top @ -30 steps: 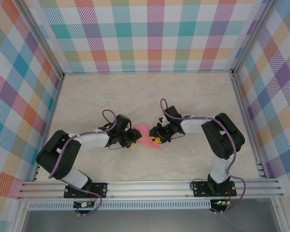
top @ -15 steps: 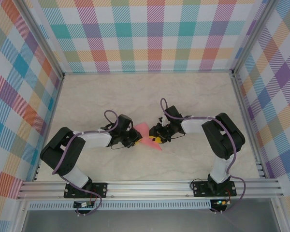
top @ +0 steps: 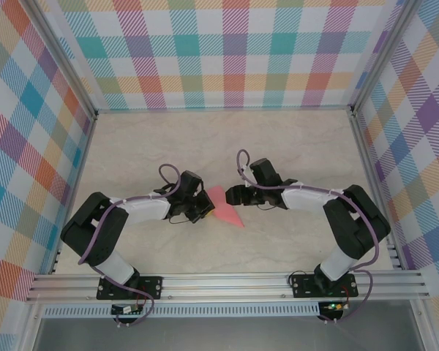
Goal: Fold a paper plane with a square sheet of paper (pick it up from the middle)
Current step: Fold the wing for the fifth time at the center of the table.
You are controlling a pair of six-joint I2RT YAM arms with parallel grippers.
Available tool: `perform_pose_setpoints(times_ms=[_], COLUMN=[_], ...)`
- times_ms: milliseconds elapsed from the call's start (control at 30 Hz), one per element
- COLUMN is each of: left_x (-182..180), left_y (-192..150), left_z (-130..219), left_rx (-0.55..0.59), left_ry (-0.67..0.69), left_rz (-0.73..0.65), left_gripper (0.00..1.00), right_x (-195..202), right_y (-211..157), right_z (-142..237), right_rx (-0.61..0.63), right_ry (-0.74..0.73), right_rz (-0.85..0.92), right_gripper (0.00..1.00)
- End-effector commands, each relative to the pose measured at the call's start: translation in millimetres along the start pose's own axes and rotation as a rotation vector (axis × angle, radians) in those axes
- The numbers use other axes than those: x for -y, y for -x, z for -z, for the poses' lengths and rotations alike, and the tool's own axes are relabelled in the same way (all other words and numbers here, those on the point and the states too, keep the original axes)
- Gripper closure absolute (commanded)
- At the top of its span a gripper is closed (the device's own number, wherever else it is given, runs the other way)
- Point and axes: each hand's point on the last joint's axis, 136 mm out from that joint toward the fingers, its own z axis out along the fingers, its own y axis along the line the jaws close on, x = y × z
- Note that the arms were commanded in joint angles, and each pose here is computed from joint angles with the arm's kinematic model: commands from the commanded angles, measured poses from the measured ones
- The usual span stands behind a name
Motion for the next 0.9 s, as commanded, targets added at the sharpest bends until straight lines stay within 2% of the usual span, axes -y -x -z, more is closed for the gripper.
perform_pose_setpoints(times_ms=[0, 167, 400, 567, 867], left_x=[12.2, 17.8, 21.4, 21.8, 22.4], left_y=[0.5, 1.9, 3.8, 3.8, 4.2], left_z=[9.8, 8.9, 6.2, 6.1, 6.7], left_rx=[0.011, 0.002, -0.007, -0.011, -0.013], left_ry=[0.007, 0.018, 0.038, 0.045, 0.049], left_rz=[-0.033, -0.045, -0.058, -0.066, -0.067], left_gripper=[0.94, 0.95, 0.95, 0.95, 0.94], right_x=[-5.5, -25.0, -42.2, -50.3, -55.7], right_y=[2.6, -11.1, -19.5, -26.3, -42.8], right_z=[4.5, 11.3, 10.7, 4.9, -11.2], right_rx=[0.089, 0.21, 0.259, 0.269, 0.249], right_ry=[-0.014, -0.005, -0.036, -0.06, -0.08], right_rz=[0.246, 0.543, 0.767, 0.885, 1.025], right_gripper=[0.43, 0.43, 0.42, 0.42, 0.49])
